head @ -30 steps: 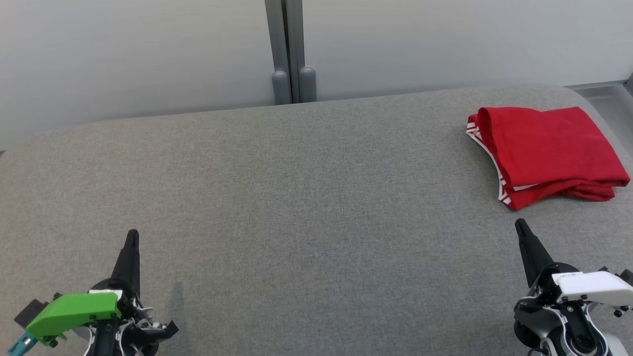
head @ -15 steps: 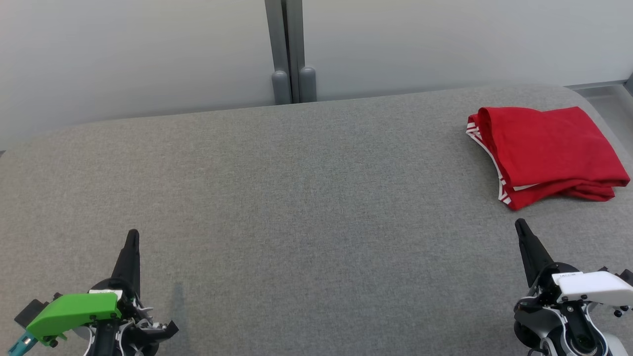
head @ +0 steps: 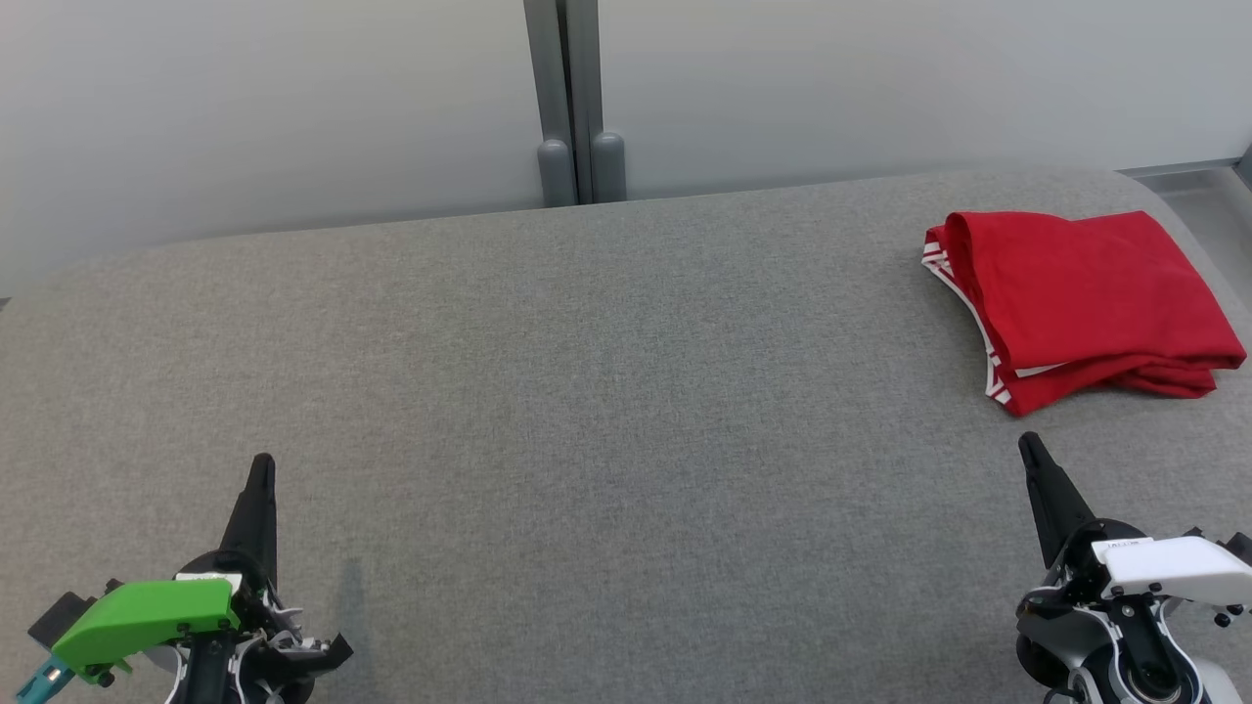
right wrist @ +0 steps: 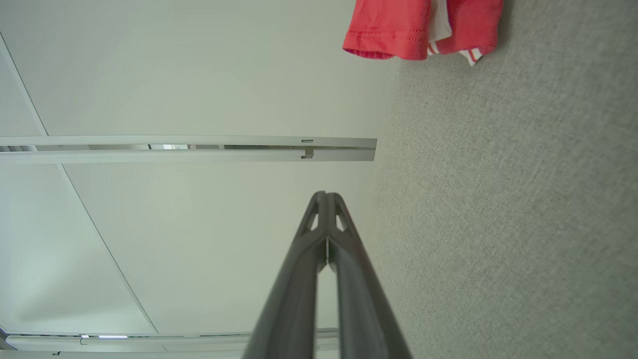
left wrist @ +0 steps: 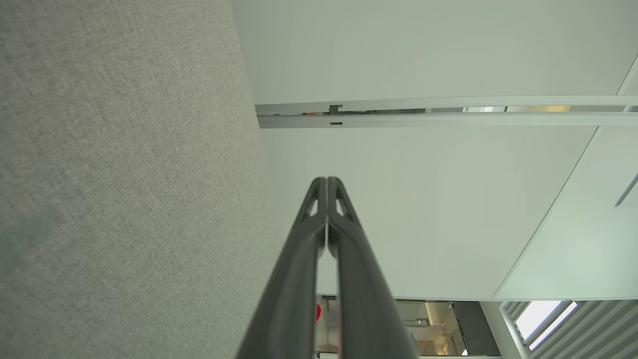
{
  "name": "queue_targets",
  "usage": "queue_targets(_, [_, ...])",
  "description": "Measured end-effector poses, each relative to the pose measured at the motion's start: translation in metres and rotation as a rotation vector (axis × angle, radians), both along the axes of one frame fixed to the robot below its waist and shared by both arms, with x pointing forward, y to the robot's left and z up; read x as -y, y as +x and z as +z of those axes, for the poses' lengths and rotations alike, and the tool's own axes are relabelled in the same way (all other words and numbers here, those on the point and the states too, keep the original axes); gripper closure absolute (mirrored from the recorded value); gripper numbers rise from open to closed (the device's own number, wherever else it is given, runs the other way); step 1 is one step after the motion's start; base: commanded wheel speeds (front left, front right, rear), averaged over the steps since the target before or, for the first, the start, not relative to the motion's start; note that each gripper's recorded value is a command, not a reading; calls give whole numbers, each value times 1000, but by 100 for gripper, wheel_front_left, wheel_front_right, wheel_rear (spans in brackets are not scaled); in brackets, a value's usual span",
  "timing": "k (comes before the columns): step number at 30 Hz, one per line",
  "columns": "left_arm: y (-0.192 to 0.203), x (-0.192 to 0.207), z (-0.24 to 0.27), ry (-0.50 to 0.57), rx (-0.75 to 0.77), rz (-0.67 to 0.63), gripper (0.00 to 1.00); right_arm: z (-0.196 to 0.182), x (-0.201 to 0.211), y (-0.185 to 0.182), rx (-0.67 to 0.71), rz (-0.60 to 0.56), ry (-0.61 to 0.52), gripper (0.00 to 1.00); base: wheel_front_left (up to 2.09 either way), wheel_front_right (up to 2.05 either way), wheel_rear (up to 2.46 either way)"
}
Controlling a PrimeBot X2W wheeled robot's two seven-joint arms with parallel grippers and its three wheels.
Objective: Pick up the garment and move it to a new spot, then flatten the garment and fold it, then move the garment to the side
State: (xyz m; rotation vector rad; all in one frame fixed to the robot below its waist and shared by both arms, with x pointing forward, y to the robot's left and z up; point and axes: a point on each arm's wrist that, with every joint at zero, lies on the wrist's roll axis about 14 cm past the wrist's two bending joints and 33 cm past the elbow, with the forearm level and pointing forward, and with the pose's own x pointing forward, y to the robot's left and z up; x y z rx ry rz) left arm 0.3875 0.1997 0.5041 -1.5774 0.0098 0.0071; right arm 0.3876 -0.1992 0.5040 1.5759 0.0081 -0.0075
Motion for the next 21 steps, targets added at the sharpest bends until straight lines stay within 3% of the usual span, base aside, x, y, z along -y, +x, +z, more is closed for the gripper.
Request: queue_targets(21, [0, 0, 0, 0, 0, 1, 100, 0, 0, 0, 0, 0, 0, 100, 0, 0, 0])
